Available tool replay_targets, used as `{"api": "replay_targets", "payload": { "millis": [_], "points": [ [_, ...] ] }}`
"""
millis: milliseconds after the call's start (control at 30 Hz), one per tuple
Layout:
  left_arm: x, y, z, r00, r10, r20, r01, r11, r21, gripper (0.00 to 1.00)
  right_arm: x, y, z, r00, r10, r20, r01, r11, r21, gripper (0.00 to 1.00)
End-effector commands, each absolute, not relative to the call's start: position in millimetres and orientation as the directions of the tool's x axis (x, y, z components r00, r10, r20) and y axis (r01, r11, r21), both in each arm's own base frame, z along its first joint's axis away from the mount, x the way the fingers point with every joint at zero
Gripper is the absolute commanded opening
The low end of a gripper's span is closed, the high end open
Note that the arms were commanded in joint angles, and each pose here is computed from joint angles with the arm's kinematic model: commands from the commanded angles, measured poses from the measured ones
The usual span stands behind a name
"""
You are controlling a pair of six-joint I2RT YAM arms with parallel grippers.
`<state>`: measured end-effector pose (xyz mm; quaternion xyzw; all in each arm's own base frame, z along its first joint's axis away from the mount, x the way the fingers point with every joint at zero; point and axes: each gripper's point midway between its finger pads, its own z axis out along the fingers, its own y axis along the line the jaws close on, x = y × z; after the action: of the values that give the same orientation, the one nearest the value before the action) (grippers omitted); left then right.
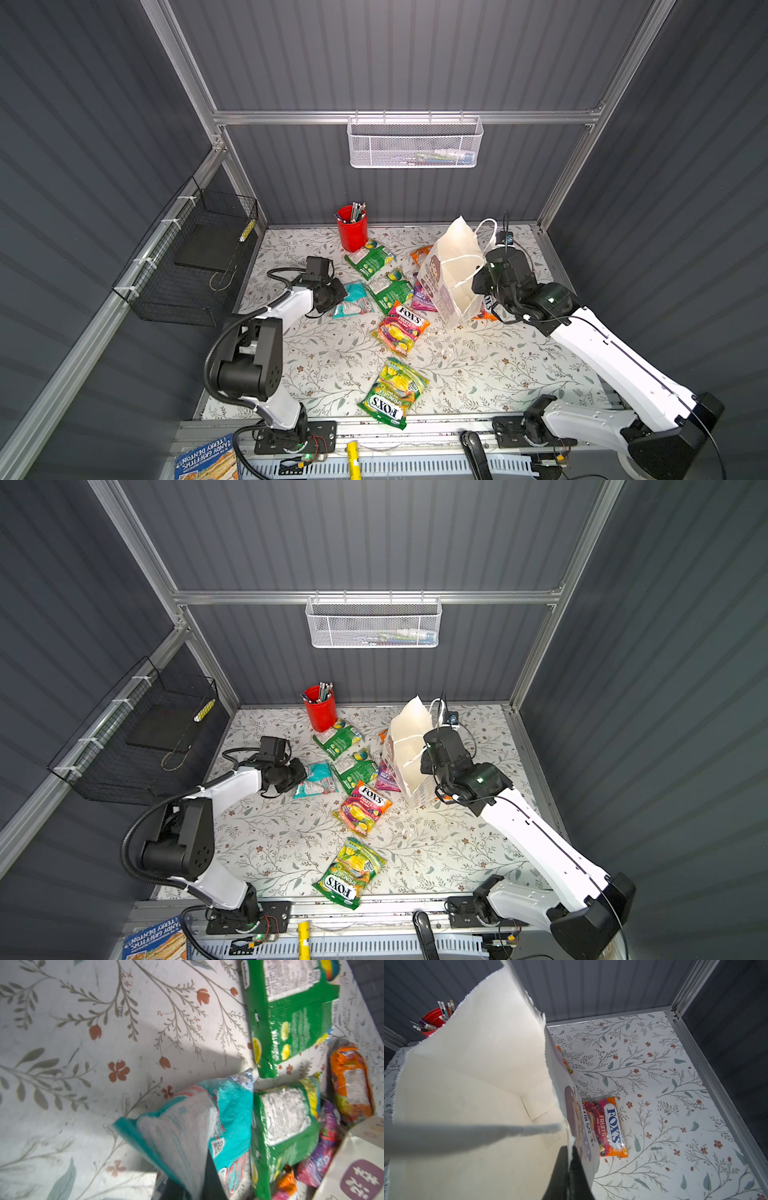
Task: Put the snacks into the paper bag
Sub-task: 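Lift the teal packet with the left gripper and carry it over the bag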
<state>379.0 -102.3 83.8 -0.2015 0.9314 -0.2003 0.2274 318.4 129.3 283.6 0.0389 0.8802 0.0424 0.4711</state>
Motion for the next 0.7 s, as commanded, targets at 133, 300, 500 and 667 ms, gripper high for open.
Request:
{"api": "replay_targets", "payload": {
  "millis": [133,300,500,667],
  "points": [
    [356,-126,206,-0.757,-0.394,-0.521,-0.07,0.842,-0.535,0.0,313,123,291,-0.547,0.068,-0.834,0.045,0.998,0.052,0.0],
    [338,-164,292,-0.684,-0.32,-0.656,0.116,0.84,-0.53,0.0,314,125,291,-0.543,0.041,-0.839,0.049,0.999,0.017,0.0],
    [319,-217,384,-0.605,-0.303,-0.736,0.32,0.754,-0.573,0.0,312,129,299,-0.52,0.016,-0.854,0.047,0.999,-0.009,0.0],
    [318,-244,434,-0.546,-0.318,-0.775,0.404,0.711,-0.576,0.0,308,126,319,-0.49,-0.028,-0.871,0.074,0.995,-0.074,0.0]
  ]
}}
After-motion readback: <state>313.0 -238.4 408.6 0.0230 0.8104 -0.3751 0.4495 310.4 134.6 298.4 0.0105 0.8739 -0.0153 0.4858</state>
